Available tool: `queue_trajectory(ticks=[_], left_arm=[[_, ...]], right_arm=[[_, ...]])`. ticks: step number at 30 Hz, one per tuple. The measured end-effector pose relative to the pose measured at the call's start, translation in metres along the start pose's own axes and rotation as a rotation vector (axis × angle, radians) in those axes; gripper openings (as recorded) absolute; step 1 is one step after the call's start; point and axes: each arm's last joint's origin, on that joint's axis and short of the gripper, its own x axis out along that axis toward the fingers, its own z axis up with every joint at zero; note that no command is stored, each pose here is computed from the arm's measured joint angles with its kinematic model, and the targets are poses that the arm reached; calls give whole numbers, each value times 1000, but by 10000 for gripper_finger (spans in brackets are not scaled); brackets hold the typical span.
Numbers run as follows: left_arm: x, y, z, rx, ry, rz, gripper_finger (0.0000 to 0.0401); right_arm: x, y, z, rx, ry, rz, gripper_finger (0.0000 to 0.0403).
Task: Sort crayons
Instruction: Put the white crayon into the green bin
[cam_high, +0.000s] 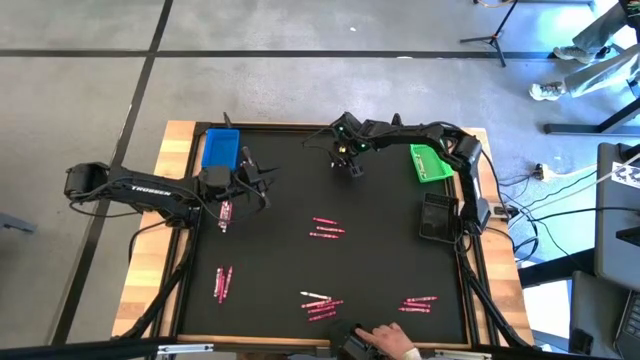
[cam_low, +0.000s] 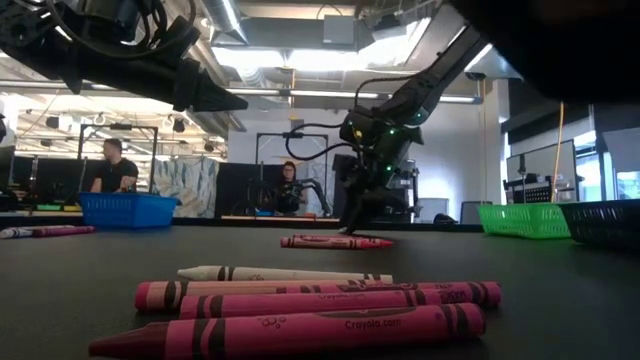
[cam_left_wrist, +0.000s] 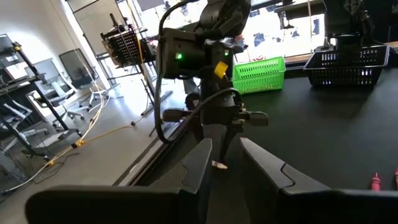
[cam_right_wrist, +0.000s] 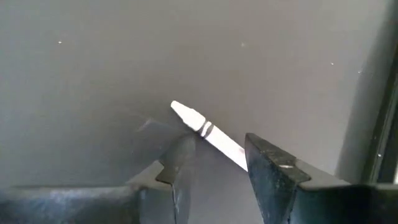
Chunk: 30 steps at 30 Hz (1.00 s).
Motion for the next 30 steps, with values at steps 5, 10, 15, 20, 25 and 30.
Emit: queue_trajectory(ticks=[5, 10, 15, 20, 25, 30], left_arm=[[0, 0, 0, -2, -6, -5, 71], [0, -1, 1, -2, -10, -22, 71], [0, -1, 1, -1, -10, -22, 71], [0, 0, 1, -2, -10, -22, 71], [0, 0, 1, -2, -10, -22, 71], [0, 0, 1, -2, -10, -21, 71]], right_arm=[[1, -3, -2, 66, 5, 3, 125], [2, -5, -8, 159, -17, 23, 67], [2, -6, -10, 259, -8, 15, 14], [1, -6, -10, 293, 3, 20, 15], [1, -5, -10, 373, 10, 21, 26], [-13, -3, -9, 417, 54, 33, 7]])
